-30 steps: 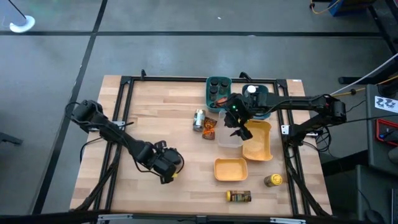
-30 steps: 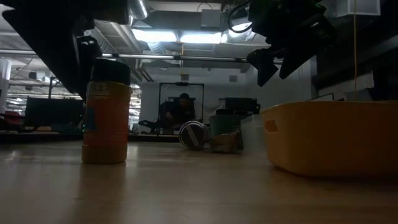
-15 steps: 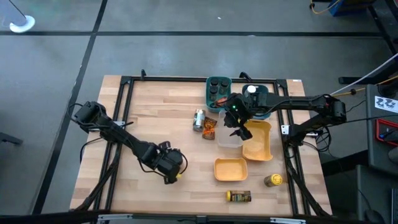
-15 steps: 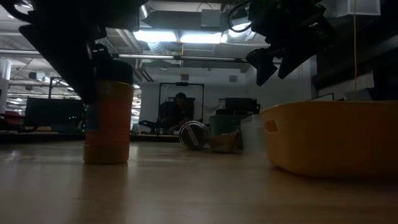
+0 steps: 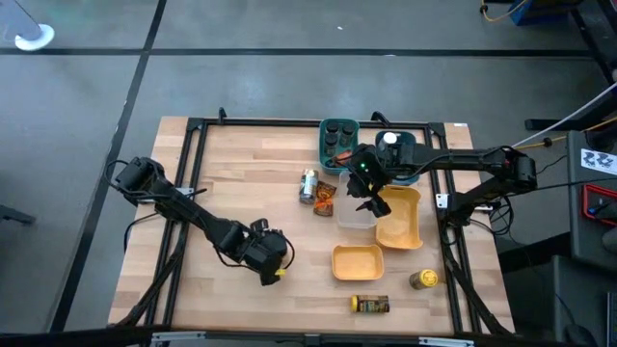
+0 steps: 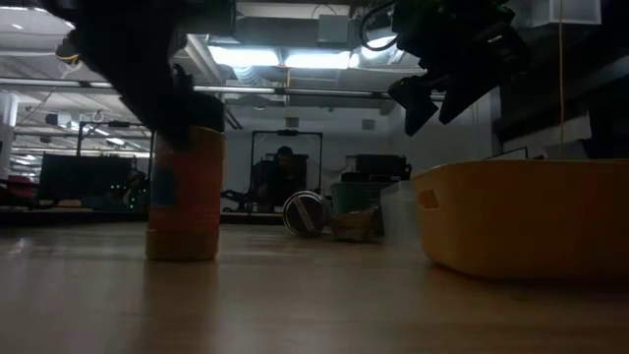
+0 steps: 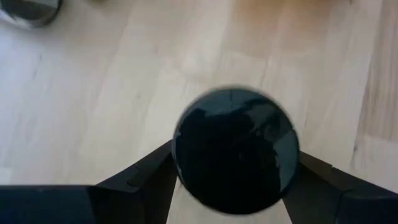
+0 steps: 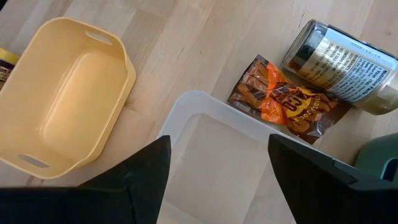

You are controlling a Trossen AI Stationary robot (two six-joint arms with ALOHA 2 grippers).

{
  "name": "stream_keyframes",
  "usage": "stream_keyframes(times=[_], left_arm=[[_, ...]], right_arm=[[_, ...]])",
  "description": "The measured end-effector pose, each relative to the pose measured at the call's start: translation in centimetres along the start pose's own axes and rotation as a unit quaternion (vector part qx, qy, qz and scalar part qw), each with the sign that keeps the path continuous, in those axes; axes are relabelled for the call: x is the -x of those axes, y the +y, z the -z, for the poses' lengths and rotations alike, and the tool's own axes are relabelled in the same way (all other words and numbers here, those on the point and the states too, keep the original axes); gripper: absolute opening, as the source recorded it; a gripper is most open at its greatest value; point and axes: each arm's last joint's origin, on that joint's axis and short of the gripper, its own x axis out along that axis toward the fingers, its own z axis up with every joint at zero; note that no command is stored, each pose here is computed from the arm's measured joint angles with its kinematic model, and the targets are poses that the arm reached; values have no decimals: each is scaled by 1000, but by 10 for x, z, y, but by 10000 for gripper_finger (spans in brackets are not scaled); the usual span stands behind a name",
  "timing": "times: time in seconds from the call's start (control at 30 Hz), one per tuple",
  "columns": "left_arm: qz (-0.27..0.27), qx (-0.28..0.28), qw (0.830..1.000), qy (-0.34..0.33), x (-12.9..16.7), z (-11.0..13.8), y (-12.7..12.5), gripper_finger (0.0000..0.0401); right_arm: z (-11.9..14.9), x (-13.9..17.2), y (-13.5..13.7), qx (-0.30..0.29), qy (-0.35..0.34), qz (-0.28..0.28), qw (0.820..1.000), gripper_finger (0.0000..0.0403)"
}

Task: Sort spices by type
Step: Put the yellow seasoning into the green bin

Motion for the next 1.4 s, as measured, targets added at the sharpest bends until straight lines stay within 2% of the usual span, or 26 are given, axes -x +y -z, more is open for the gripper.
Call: stream_keyframes(times=[0.5,0.7,0.9,1.0,1.17,1.4], left_arm=[[-15,8,999,-27,0,-3,0,233],[-10,4,999,-45,0,-7,-1,198],[-6,19,998,-58,-3,-14,3,195],[-1,37,996,-80,-6,-26,10,196],[-4,29,991,-127,-12,-56,30,197],[-18,-16,985,-171,-2,-110,67,198]], right_arm=[[0,0,0,0,0,0,1000,269],[1,0,0,-2,3,-2,1000,269],[5,1,2,-9,33,5,999,269],[6,5,3,-8,40,18,999,269],[1,28,7,3,42,68,997,269],[-6,75,21,23,-3,151,988,269]])
